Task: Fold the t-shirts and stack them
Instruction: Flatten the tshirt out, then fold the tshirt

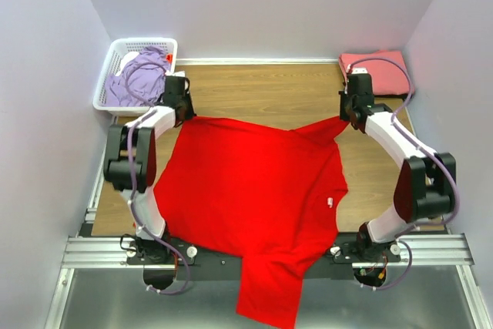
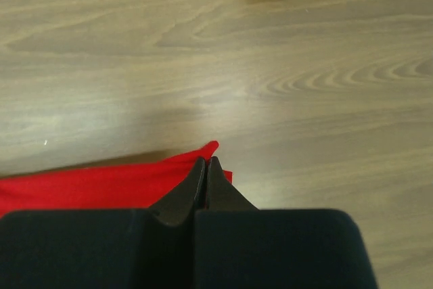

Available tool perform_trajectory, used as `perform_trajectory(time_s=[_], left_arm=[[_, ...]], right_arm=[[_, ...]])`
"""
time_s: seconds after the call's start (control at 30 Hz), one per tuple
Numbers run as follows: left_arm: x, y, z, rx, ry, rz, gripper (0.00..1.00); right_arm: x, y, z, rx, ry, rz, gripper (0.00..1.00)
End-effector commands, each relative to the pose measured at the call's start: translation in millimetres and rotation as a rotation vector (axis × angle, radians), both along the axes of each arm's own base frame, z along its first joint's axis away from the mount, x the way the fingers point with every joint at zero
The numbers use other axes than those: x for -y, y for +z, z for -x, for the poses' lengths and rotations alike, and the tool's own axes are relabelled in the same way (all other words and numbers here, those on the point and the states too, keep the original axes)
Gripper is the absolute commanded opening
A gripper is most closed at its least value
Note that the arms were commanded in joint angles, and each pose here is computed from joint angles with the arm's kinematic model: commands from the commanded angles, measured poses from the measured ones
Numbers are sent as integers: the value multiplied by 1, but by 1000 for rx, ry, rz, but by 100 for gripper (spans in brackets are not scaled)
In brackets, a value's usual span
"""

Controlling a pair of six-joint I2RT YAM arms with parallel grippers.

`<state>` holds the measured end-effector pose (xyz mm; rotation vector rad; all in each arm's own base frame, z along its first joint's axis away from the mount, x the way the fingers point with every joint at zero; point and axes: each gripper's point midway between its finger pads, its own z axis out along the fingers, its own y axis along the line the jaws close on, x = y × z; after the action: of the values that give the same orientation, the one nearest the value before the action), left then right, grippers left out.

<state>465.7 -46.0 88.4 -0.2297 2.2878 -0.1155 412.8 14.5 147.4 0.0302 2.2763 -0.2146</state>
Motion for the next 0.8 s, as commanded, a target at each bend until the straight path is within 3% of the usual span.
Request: perform_trajectory(time_s=[0.0, 0.13, 0.37, 0.63, 0.77], left_arm=[[13, 12, -53, 105, -34, 48, 0], [6, -13, -67, 56, -40, -19, 0], [6, -13, -68, 45, -47, -29, 0], [-4, 28, -62, 72, -24, -76, 0], [-6, 27, -51, 16, -28, -88, 0]], right_arm=[[7, 10, -47, 143, -58, -11, 1], [5, -2, -56, 115, -50, -12, 1], [-14, 6, -43, 99, -2, -119, 1], [-38, 12, 22, -78, -11, -315, 1], [-51, 17, 60, -159, 30, -385, 1]])
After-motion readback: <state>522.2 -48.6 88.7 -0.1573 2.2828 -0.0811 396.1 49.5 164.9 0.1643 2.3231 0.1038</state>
